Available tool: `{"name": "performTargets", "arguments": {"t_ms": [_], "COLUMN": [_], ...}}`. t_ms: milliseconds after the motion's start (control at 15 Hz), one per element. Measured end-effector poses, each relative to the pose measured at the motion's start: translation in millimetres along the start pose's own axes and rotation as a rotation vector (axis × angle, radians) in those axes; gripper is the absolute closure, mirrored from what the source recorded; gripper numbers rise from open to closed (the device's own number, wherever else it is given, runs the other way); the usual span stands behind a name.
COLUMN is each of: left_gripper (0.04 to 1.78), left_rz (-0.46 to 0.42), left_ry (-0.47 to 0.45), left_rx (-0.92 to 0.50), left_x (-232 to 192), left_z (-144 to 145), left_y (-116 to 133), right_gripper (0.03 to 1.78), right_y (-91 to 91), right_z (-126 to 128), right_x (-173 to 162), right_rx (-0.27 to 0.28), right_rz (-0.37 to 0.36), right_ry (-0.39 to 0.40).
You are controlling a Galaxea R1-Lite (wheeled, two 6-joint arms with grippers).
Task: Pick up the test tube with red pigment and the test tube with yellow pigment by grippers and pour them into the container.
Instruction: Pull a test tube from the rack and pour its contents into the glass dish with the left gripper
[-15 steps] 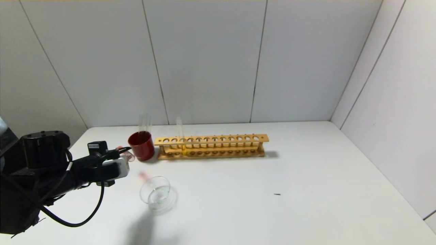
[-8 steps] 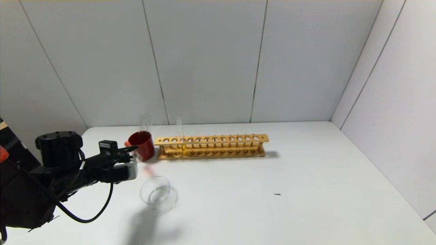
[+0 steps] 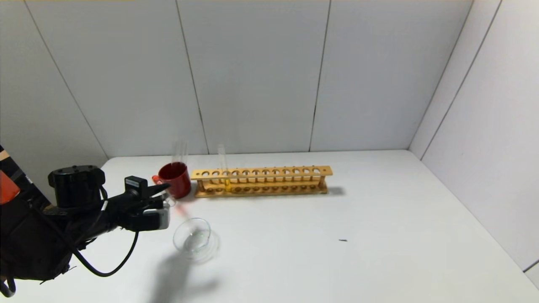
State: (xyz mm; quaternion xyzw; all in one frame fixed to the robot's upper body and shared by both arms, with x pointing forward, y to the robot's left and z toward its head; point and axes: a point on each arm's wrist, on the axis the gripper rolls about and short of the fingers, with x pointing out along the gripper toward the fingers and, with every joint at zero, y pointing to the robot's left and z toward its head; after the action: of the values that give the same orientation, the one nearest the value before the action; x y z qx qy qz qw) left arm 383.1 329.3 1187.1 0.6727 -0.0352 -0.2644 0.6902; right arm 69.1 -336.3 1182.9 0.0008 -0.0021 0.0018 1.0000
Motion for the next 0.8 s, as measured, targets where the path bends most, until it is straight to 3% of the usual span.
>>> {"name": "performTargets", "arguments": {"t_ms": [800], "left_gripper": [1.52], "left_rz": [-0.017], "left_ry": [0.001], "left_rx": [0.115], "left_x": [10.1], "left_z": [-3.4], "left_y": [-5.0], "right_gripper": [0.06], "right_y": [0.0], "right_z": [0.0], "right_x": [0.0], "right_rx": [0.000], "right_rz": [0.000], "right_ry": [0.000]}}
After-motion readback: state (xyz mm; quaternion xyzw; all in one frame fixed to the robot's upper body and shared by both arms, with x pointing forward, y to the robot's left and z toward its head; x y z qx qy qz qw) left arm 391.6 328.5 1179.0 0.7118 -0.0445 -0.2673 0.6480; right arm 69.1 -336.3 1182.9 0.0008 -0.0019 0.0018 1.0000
